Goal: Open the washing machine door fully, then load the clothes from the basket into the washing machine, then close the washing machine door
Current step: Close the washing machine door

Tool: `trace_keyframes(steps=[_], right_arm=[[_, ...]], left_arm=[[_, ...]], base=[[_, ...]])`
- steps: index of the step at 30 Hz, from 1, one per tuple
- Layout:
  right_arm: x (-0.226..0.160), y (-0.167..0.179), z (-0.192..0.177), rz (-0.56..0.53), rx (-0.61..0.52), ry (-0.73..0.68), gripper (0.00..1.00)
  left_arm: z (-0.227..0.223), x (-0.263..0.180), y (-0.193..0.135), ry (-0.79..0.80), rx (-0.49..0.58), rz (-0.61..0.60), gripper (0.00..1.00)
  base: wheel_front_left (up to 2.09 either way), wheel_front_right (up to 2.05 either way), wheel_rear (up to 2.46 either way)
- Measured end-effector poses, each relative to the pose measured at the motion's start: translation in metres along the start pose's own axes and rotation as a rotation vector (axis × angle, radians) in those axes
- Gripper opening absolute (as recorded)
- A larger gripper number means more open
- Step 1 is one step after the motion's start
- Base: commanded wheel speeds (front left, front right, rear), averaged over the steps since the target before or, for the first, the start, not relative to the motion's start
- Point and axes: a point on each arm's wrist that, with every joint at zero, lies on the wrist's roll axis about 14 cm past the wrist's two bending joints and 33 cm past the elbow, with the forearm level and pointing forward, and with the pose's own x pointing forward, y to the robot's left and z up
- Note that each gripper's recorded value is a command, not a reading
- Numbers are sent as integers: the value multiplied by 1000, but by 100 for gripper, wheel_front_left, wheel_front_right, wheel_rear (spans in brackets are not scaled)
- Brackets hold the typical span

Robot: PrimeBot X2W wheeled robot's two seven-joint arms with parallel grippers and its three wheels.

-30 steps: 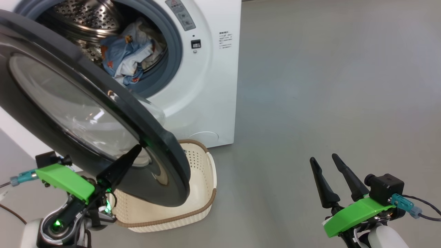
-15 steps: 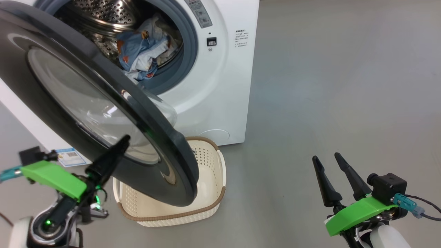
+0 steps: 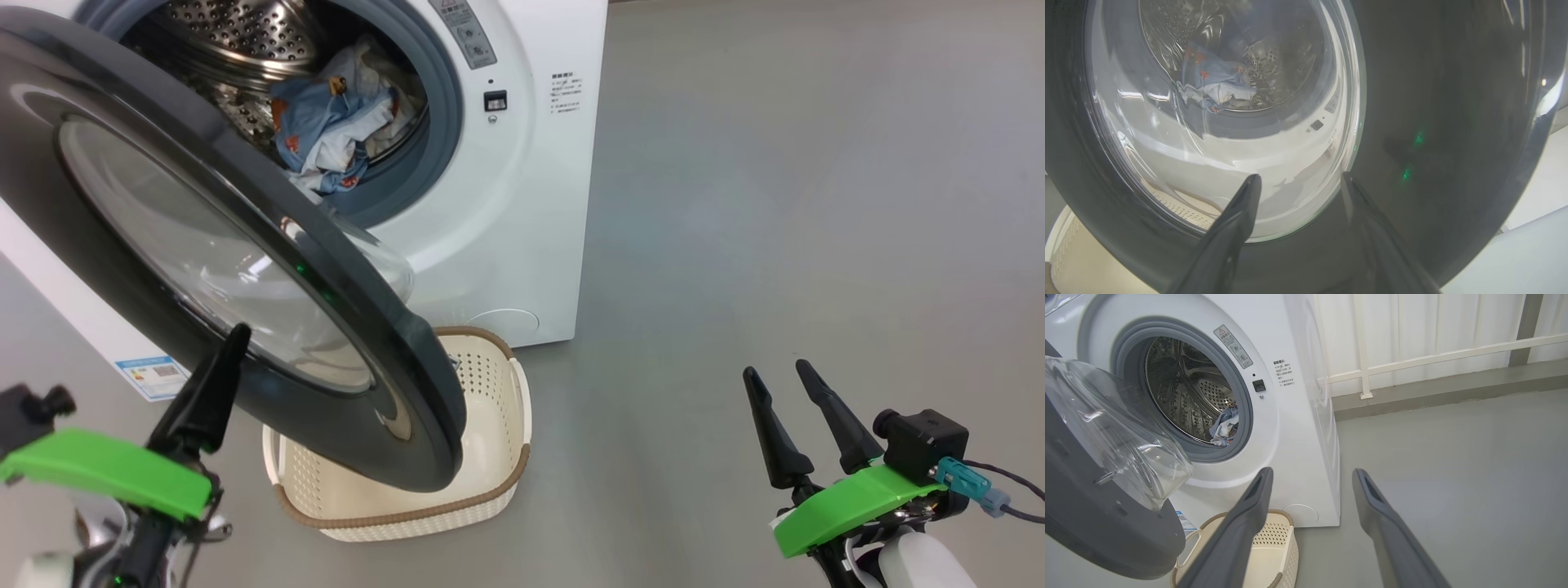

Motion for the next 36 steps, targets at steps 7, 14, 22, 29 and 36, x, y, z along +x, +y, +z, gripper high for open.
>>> trace_keyframes(steps=[7,14,22,29,36], right_arm=[[-2,-3,4,-9,-1,-10,100],[-5,-3,9,-8,-4,-25,100],[-5,-3,11,-7,-5,-30,100],[-3,-2,10,-1,-8,-25,100],[0,2,8,13,-8,-21,100]], left_arm=[[1,-12,10,-105,209,34,100],[3,-25,21,-192,385,60,100],[-4,-33,23,-205,491,72,100],[-5,-37,27,-219,546,100,100],[1,-41,26,-253,601,122,100]], base=[[0,0,0],[0,0,0],[0,0,0],[0,0,0],[0,0,0]])
